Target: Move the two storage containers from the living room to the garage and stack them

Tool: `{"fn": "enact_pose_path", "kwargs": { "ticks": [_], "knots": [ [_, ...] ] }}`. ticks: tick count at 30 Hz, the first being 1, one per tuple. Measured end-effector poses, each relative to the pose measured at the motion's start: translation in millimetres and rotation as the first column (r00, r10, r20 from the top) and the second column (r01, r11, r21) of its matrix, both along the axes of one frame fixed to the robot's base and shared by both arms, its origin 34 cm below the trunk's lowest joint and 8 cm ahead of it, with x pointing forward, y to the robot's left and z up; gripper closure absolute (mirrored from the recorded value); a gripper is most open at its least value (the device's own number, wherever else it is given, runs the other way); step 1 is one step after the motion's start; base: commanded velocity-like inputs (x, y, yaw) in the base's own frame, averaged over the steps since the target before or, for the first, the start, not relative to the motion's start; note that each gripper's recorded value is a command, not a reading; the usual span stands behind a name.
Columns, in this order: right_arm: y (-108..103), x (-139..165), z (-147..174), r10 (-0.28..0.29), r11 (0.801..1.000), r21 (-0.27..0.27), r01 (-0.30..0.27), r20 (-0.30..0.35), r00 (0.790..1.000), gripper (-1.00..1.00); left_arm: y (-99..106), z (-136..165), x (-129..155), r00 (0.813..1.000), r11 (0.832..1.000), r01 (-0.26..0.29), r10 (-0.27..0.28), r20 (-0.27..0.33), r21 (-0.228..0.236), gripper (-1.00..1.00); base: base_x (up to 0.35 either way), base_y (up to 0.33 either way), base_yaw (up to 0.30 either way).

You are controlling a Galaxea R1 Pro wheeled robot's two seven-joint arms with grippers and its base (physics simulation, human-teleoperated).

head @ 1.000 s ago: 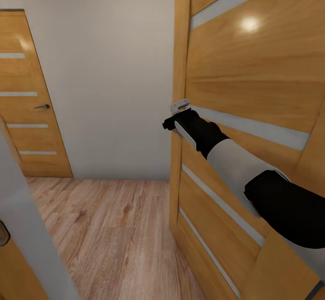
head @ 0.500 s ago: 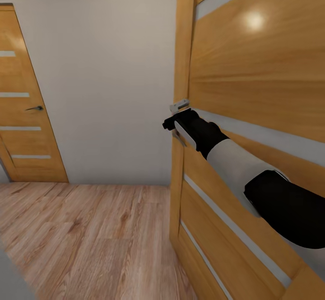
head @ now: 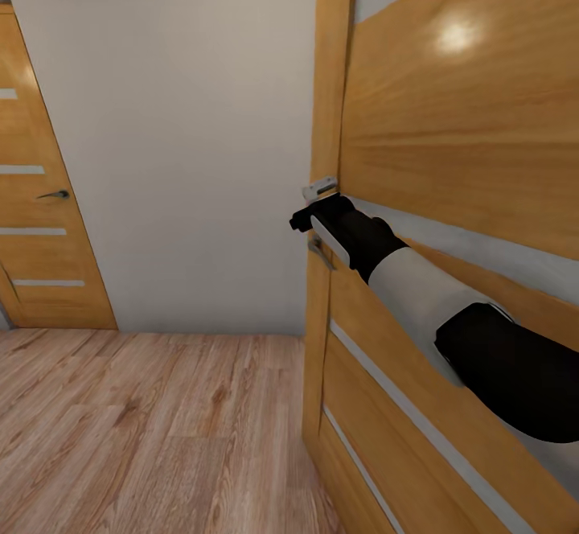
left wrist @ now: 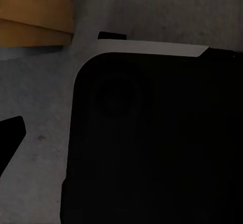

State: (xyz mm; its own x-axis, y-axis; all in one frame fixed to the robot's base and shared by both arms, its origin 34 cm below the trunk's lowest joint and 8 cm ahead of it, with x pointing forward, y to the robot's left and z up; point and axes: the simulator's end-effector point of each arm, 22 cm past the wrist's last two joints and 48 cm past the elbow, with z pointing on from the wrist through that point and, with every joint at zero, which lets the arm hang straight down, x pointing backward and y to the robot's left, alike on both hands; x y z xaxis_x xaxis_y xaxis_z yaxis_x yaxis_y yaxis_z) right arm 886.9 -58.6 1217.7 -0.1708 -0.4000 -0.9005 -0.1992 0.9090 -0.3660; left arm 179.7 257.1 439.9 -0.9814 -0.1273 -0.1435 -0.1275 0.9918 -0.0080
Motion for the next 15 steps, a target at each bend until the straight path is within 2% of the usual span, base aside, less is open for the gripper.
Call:
{"fn": "enact_pose_path", "kwargs": {
  "ticks": [15],
  "knots": [
    [-4.4,1.2,-2.0,-0.015,1.0,-0.008,0.015,-0.002,1.0,-1.0,0.0,0.0,0.1,1.0,1.0,0.0,0.0,0.0,0.0,-1.0,0.0,0.0,0.0]
  ]
}}
